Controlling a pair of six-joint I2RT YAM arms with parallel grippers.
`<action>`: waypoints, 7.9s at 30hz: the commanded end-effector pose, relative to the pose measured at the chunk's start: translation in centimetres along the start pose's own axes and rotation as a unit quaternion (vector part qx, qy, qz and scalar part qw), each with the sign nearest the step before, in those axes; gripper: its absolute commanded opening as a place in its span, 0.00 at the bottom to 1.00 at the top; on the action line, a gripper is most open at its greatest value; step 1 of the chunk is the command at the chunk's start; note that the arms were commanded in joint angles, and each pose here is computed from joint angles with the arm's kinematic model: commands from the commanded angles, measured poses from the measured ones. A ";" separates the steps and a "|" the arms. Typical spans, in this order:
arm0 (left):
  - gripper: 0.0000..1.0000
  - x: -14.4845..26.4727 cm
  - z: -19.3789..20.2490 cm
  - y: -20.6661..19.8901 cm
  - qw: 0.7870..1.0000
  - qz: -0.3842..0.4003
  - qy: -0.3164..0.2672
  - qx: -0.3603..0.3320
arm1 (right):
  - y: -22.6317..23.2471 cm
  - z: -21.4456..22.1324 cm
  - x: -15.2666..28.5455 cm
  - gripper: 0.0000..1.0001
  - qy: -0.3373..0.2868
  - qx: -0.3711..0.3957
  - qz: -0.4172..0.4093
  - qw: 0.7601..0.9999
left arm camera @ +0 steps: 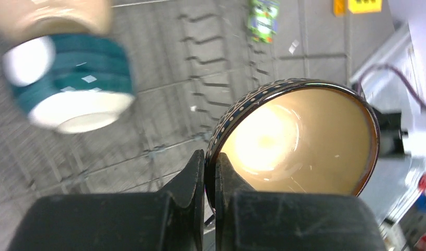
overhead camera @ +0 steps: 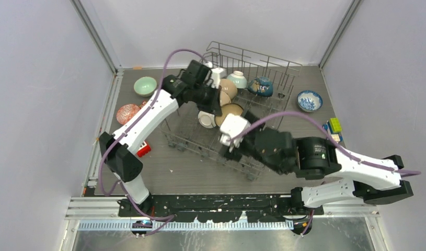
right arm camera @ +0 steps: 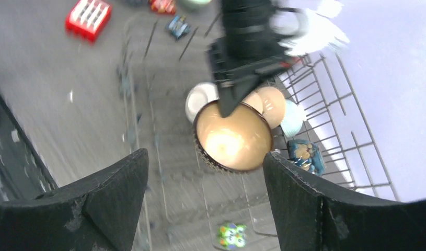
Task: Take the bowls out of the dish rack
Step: Place the bowl at the center of the board, then adjust the dish rack at the center of the board.
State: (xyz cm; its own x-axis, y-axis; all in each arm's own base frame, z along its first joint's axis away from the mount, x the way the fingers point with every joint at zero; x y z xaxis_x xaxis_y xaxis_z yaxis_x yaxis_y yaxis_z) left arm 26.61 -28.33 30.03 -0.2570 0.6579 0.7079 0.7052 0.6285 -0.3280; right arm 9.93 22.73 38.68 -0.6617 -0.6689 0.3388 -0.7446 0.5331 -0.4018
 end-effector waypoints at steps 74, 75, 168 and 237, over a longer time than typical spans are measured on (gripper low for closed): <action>0.00 11.2 6.1 5.4 0.878 -0.330 -0.143 0.316 | -3.6 1.6 -20.4 0.35 0.175 -0.465 0.075 0.865; 0.00 11.2 6.0 5.4 0.878 -0.329 -0.143 0.316 | -3.5 1.7 -20.4 0.34 0.176 -0.463 0.075 0.865; 1.00 9.7 20.5 5.8 0.910 -0.255 -0.233 0.227 | -22.7 40.4 -1.2 0.01 0.138 -0.669 0.622 0.383; 1.00 10.0 17.4 7.2 0.877 -0.325 -0.232 0.269 | -14.3 19.1 -3.7 0.87 0.018 -0.554 0.434 0.711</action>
State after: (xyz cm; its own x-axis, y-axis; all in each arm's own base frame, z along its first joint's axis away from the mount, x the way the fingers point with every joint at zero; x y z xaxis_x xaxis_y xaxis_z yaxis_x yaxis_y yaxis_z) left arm 17.37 -10.11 24.03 -0.8143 0.1438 0.5624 -0.0116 0.9646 -0.2636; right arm 23.55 10.05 25.80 -0.8724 -0.0227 0.4882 0.2130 0.8815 0.4215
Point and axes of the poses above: each gripper's point midway between its finger pads, its own x axis back along the fingers, its own y axis along the line the jaws close on, z = x × y, the point moved 6 cm from there along x, back along the fingers, and after that the axes turned 7 degrees about -x, right-handed, at the moved point
